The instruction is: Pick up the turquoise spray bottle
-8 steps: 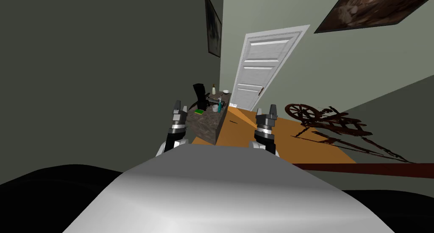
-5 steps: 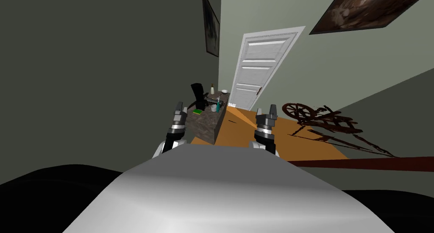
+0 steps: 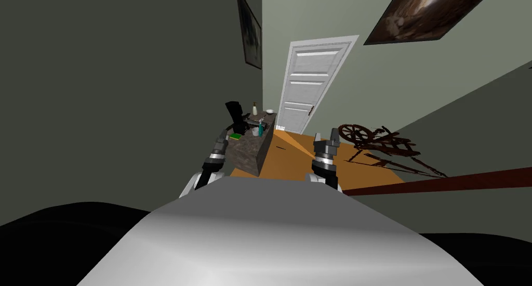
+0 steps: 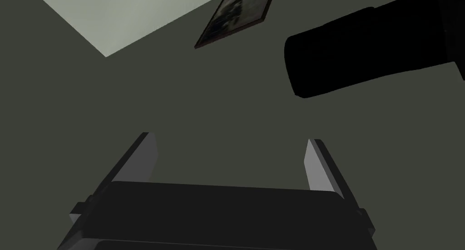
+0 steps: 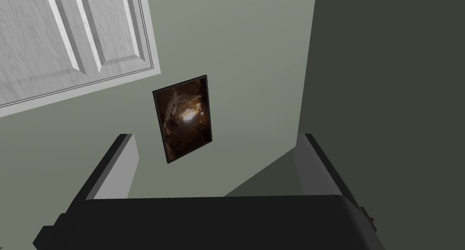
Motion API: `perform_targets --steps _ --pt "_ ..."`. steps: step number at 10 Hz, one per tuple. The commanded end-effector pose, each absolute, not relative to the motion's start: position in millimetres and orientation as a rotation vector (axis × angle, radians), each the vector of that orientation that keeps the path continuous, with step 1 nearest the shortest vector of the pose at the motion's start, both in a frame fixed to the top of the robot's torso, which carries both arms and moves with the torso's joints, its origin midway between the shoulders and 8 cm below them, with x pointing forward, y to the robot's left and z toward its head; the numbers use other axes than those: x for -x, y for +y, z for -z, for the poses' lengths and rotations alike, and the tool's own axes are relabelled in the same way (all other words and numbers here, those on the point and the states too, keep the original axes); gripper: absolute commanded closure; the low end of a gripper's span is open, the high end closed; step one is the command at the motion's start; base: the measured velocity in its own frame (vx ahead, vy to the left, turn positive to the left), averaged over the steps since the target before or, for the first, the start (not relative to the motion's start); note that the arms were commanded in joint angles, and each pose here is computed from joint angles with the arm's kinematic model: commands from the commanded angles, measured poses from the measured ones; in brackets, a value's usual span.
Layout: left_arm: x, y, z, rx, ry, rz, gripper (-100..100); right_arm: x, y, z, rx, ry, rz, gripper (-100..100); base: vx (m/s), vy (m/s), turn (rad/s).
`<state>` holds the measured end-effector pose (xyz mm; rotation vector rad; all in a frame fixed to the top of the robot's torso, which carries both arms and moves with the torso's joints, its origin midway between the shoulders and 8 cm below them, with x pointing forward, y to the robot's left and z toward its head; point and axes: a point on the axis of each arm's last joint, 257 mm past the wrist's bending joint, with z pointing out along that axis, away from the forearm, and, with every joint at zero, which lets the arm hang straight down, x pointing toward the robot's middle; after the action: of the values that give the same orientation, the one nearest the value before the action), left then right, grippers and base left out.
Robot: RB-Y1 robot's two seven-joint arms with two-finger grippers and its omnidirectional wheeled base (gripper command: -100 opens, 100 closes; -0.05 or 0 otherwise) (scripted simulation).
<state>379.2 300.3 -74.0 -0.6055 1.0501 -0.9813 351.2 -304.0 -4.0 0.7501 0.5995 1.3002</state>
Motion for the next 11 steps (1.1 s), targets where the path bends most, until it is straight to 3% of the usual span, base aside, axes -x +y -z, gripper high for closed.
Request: perform_targets --steps 1,6,11 --pt "-383 313 86 0.600 1.102 0.919 -100 -351 -304 4 -0.750 0.600 -1.300 0 -0.045 -0.148 -0.087" --pt "-396 348 128 0.547 1.262 0.718 -100 -351 -304 4 -0.750 0.600 -1.300 0 -0.017 -0.142 -0.079" --pt "-410 363 161 0.404 1.420 0.544 -100 -351 -304 4 -0.750 0.600 -1.300 0 0.080 -0.084 -0.051"
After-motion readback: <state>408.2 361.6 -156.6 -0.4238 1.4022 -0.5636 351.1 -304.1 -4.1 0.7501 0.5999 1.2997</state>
